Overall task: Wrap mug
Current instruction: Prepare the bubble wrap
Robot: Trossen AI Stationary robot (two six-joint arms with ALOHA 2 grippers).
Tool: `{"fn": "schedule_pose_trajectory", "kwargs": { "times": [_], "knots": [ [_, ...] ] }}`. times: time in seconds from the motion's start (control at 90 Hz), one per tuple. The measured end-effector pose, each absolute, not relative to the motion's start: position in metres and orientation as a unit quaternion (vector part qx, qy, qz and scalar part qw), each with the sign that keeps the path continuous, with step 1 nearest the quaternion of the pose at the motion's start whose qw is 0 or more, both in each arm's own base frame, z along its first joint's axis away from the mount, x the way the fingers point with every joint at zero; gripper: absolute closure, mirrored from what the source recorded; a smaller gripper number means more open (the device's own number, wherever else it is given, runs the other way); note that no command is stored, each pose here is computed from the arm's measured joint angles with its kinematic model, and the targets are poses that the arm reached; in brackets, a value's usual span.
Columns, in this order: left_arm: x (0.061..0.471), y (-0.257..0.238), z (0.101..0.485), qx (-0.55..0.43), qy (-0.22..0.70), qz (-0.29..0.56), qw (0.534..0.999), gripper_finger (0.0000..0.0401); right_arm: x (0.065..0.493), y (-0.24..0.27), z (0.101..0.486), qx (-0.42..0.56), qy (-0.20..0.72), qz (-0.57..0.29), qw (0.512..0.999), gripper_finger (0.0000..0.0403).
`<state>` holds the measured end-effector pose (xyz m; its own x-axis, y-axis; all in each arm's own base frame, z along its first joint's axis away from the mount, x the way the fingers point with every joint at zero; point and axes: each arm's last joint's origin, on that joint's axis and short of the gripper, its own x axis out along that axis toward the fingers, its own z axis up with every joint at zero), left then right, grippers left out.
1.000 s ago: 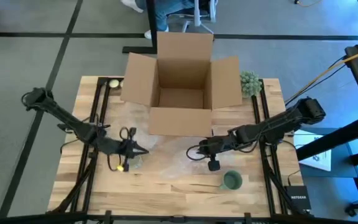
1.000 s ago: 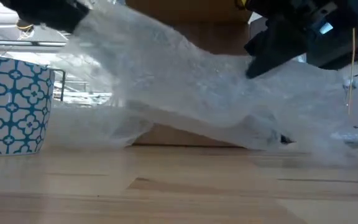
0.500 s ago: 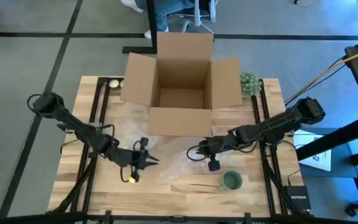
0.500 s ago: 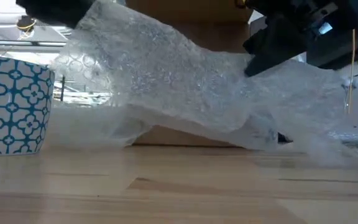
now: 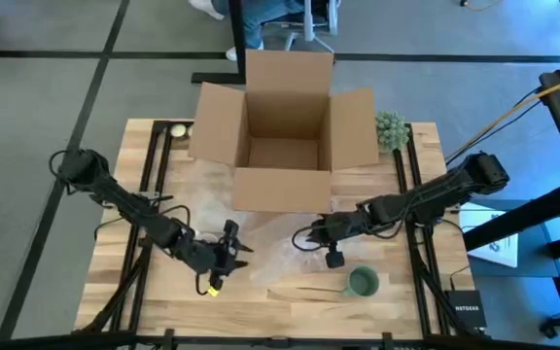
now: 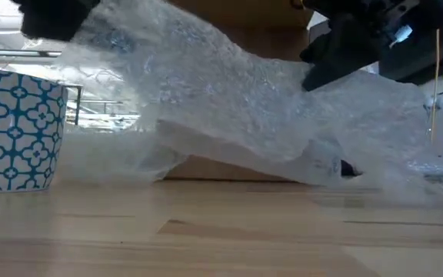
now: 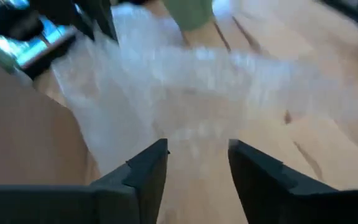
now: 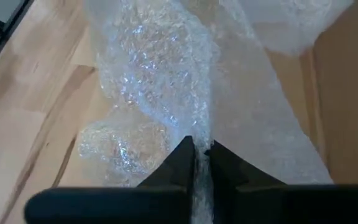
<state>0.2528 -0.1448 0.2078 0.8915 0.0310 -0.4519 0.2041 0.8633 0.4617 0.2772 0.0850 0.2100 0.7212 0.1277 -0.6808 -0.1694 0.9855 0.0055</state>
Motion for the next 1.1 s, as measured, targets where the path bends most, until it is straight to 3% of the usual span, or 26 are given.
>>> {"fn": "schedule_pose_trajectory", "kwargs": {
  "times": [0.278,0.533,0.867,1.1],
  "knots": [
    [0.272,-0.142,0.202,0.238,0.187,-0.023,0.953,0.026,0.279,0.086,0.213,-0.004,0.351,0.075,0.933,0.0394],
    [0.276,-0.134,0.212,0.09,0.151,0.066,0.982,0.039,0.277,0.083,0.222,0.06,0.37,0.05,0.926,0.0359],
    [0.271,-0.13,0.225,-0.064,0.096,0.161,0.98,0.04,0.246,0.075,0.259,0.064,0.491,0.036,0.868,0.0249],
    [0.27,-0.128,0.23,-0.117,0.052,0.217,0.968,0.04,0.234,0.072,0.214,0.061,0.501,-0.019,0.863,0.0226]
  ]
}}
